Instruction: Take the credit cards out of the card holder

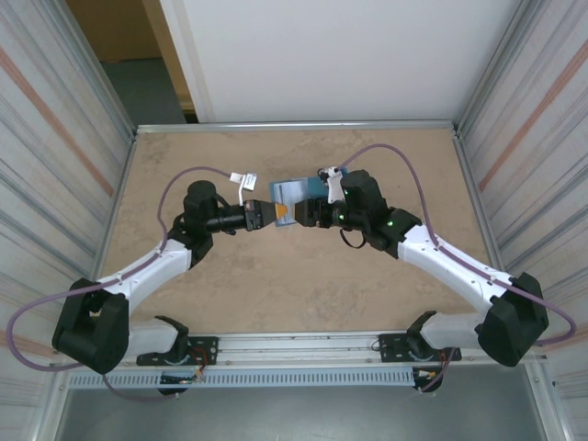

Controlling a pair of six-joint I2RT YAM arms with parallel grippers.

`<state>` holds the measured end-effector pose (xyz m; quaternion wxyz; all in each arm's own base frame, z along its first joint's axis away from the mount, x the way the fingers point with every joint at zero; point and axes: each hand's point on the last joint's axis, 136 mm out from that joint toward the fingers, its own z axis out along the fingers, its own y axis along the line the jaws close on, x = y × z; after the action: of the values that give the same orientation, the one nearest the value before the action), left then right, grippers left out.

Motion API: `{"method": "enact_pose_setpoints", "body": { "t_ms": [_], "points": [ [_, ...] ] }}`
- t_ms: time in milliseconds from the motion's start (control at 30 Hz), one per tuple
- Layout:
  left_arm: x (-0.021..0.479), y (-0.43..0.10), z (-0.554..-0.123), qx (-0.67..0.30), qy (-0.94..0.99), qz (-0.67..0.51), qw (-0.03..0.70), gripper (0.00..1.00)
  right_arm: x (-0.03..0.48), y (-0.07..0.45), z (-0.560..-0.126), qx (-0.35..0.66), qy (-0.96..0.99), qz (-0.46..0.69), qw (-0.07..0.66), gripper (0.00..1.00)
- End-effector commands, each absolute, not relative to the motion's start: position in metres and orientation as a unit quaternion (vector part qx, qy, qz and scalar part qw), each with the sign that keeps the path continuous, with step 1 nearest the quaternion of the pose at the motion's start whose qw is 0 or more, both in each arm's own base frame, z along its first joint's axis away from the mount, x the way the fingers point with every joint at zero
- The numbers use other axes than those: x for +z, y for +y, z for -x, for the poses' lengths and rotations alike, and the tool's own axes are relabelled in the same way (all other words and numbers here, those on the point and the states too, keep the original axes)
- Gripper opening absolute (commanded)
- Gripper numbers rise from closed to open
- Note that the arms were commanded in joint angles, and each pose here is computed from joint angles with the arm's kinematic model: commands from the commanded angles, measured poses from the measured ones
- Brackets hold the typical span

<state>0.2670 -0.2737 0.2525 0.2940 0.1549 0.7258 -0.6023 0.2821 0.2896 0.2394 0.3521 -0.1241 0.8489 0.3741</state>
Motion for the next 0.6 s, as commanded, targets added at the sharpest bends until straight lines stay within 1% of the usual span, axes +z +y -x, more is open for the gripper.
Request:
{"method": "enact_pose_setpoints", "body": {
  "t_ms": [0, 67, 167, 200, 233, 300, 400, 567],
  "points": [
    [0.294, -0.278, -0.253, -0.627, 0.678, -0.21, 0.321, 0.06, 0.241, 0.273, -0.293, 0.345, 0.86, 0.091, 0.366, 0.54],
    [0.294, -0.278, -0.252, -0.627, 0.678, -0.21, 0.321, 0.06, 0.24, 0.267, -0.296, 0.337, 0.863, 0.077, 0.369, 0.5],
    [0.293, -0.277, -0.252, -0.626, 0.679, -0.21, 0.32, 0.06, 0.242, 0.259, -0.298, 0.335, 0.862, 0.064, 0.375, 0.5],
    [0.292, -0.277, -0.252, -0.625, 0.681, -0.21, 0.319, 0.06, 0.244, 0.256, -0.299, 0.336, 0.86, 0.06, 0.379, 0.51],
    [0.292, -0.277, -0.252, -0.625, 0.682, -0.21, 0.319, 0.06, 0.247, 0.253, -0.298, 0.336, 0.859, 0.058, 0.383, 0.54],
    [0.292, -0.276, -0.251, -0.623, 0.683, -0.21, 0.319, 0.05, 0.253, 0.248, -0.297, 0.339, 0.854, 0.055, 0.39, 0.65],
    [0.29, -0.275, -0.252, -0.62, 0.685, -0.208, 0.32, 0.05, 0.263, 0.25, -0.289, 0.355, 0.843, 0.074, 0.397, 0.77],
    [0.292, -0.276, -0.255, -0.622, 0.685, -0.204, 0.32, 0.05, 0.268, 0.262, -0.275, 0.371, 0.832, 0.122, 0.393, 0.92]
  ]
}}
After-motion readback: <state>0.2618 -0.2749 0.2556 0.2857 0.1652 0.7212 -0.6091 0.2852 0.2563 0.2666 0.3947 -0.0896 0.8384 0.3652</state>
